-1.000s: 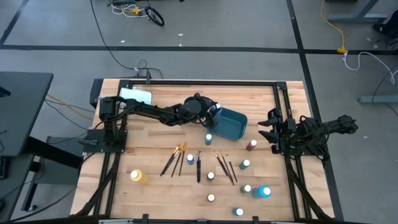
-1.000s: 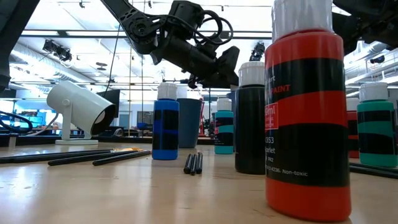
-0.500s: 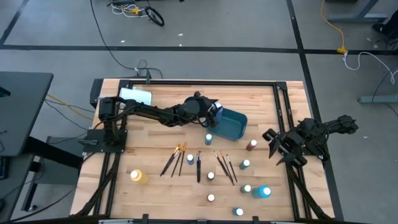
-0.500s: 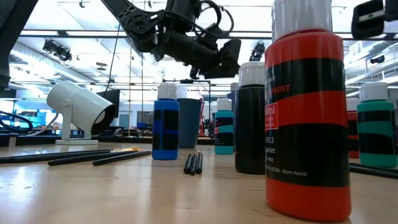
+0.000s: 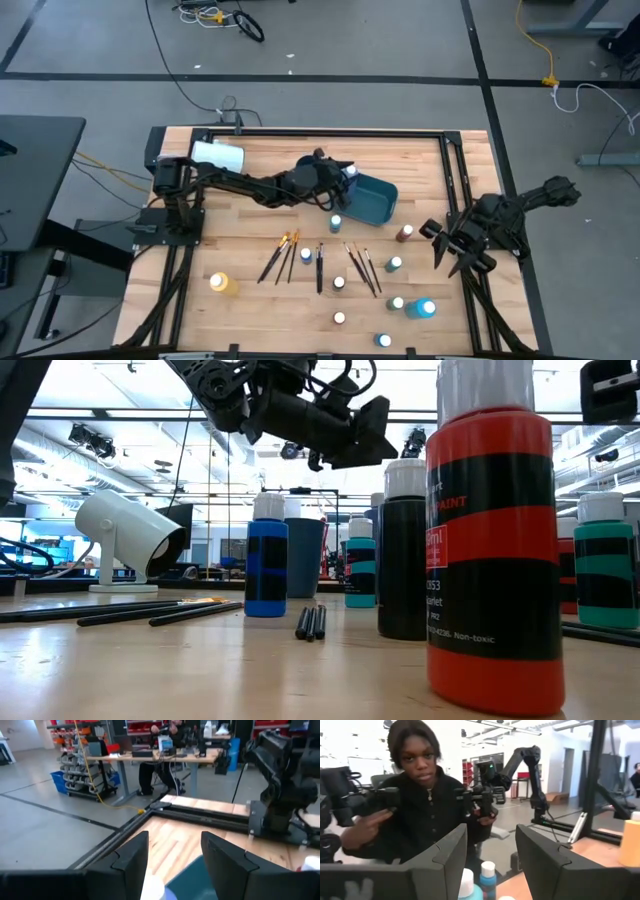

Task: Pick & Place Paint Supplies
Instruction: Put the large light blue paint bottle into the blue bin

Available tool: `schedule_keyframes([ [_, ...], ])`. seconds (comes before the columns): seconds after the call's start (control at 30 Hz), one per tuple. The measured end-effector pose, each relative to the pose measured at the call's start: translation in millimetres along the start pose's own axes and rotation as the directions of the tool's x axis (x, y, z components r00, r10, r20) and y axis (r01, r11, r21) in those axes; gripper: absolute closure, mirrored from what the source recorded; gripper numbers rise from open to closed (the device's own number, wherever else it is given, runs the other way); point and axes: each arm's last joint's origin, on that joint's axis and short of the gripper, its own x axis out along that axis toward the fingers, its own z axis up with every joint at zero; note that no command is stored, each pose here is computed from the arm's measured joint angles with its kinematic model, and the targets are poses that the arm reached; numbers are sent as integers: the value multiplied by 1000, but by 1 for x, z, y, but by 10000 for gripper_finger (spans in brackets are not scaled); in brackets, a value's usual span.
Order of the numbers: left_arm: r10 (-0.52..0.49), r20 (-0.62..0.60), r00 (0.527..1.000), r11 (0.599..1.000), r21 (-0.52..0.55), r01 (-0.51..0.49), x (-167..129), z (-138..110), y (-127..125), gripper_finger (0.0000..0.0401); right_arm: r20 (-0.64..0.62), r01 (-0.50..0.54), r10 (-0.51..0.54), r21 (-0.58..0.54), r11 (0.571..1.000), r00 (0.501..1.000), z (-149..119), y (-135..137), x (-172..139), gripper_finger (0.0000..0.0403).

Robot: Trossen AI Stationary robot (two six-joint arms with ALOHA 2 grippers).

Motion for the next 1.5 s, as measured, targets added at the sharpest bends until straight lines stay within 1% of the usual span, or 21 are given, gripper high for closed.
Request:
schedule_keyframes([
  [0.23,0,16,1000,1000,-6,0,-3,7,1,209,16,-77,77,-1,997,997,-1,2,13,229],
  [0.33,1,15,1000,1000,2,-1,-3,7,1,209,1,-73,73,24,997,997,-5,2,20,229],
  [0.43,1,21,1000,1000,-1,-1,-3,8,1,209,-22,-71,73,74,995,997,-11,4,29,229],
  [0.63,1,25,1000,1000,-15,-1,-3,8,1,209,-18,-152,154,97,984,988,-19,12,44,229],
  [0.83,1,37,999,1000,-31,0,-3,9,1,209,-107,-100,113,126,987,988,-28,12,68,229],
  [1.03,-1,71,997,999,-53,5,-3,13,1,209,-201,-177,206,149,973,958,-40,12,89,229],
  [1.17,-22,78,997,998,-58,27,-3,13,1,209,-218,-193,215,114,974,952,-45,11,95,229],
  [1.3,-61,80,995,995,-79,67,-3,13,0,209,-220,-195,215,107,975,952,-46,11,96,229],
  [1.43,-80,81,993,993,-82,87,-3,14,-1,209,-199,-204,220,98,974,955,-45,11,96,229],
  [1.5,-80,82,993,993,-82,87,-3,14,-1,209,-188,-221,232,76,972,954,-44,12,96,229],
])
